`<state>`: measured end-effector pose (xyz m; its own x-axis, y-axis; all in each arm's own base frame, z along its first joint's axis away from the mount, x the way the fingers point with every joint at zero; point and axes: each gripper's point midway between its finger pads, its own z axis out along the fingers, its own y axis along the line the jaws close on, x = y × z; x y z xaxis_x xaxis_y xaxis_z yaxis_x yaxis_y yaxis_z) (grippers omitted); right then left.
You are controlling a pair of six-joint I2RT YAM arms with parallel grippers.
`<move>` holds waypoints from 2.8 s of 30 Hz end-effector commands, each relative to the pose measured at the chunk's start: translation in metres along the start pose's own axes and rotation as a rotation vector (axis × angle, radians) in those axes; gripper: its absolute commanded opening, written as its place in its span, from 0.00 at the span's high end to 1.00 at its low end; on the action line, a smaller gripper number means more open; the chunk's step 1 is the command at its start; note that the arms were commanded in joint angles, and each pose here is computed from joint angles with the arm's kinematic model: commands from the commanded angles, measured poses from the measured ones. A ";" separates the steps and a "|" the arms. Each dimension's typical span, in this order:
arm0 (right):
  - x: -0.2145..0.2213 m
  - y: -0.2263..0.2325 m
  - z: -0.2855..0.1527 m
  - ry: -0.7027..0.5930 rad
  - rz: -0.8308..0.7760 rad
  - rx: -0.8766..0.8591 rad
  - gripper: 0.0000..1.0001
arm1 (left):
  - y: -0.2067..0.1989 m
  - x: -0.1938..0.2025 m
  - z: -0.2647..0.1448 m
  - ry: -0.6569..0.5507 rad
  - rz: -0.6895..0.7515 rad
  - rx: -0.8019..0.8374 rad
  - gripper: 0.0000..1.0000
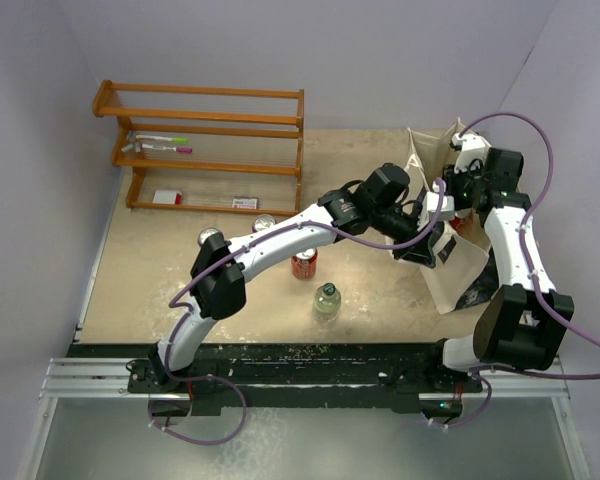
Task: Place the beverage into the canvas bag
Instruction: Place the drink in the canvas bag.
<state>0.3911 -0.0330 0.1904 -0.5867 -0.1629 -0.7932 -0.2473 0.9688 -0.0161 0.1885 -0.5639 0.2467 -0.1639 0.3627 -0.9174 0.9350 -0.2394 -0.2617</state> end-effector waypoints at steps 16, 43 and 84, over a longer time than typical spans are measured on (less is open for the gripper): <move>-0.074 -0.004 -0.016 -0.300 -0.038 0.072 1.00 | -0.027 -0.031 -0.017 -0.055 0.063 0.063 1.00; 0.009 -0.001 0.016 -0.022 -0.054 0.071 0.71 | -0.032 -0.039 -0.023 -0.063 0.085 0.061 1.00; -0.028 -0.001 -0.019 -0.043 -0.079 0.082 0.31 | -0.034 -0.039 -0.023 -0.062 0.090 0.067 1.00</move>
<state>0.3917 -0.0328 0.1828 -0.6041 -0.2025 -0.7707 -0.2256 0.9711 -0.0783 0.1850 -0.5606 0.2496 -0.1626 0.3621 -0.9179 0.9287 -0.2580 -0.2663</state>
